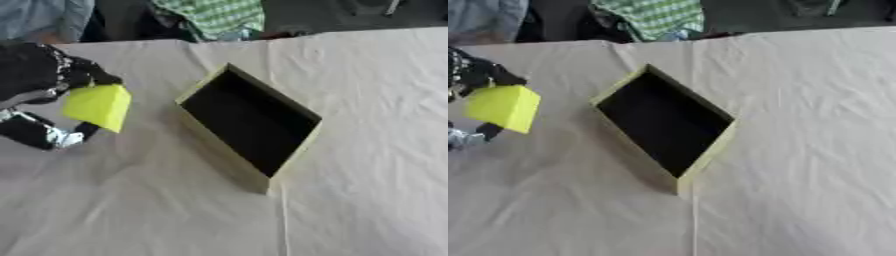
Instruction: Pick up objects on the table and place them in the box.
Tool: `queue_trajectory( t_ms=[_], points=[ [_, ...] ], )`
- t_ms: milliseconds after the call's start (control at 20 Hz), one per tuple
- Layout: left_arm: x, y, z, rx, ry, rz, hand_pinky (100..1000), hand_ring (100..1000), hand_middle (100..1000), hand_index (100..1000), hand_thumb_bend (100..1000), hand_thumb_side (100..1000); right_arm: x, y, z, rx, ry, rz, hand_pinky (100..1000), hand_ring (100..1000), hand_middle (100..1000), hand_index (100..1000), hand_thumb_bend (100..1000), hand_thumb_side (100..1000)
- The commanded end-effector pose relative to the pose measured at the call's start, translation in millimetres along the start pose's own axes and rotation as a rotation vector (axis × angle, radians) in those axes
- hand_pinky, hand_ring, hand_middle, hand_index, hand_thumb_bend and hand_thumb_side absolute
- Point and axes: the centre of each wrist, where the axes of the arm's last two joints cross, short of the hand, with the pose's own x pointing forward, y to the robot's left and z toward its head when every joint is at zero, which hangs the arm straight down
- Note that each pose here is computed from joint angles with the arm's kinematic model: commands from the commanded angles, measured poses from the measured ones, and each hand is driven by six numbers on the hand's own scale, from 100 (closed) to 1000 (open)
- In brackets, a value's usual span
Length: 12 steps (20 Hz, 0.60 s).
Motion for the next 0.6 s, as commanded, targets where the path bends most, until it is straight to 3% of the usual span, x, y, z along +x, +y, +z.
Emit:
queue_trajectory(
  t_ms=[50, 350, 600],
  points=[
    [-13, 9.1, -13, 0.083, 0.027, 0.005, 462, 302, 356, 431, 100, 555, 10, -3.3, -10, 0.009, -0.052, 0.000, 786, 613, 610, 842, 100, 704],
    [-2, 18.3, -65, 0.220, 0.069, -0.020, 466, 297, 358, 404, 100, 572, 14, 0.8, -15, 0.012, -0.073, -0.033, 786, 616, 612, 841, 100, 702],
    [15, 11.4, -96, 0.202, 0.143, -0.095, 472, 304, 360, 391, 100, 563, 15, 4.4, -16, 0.009, -0.076, -0.057, 786, 616, 612, 841, 100, 704]
  ],
)
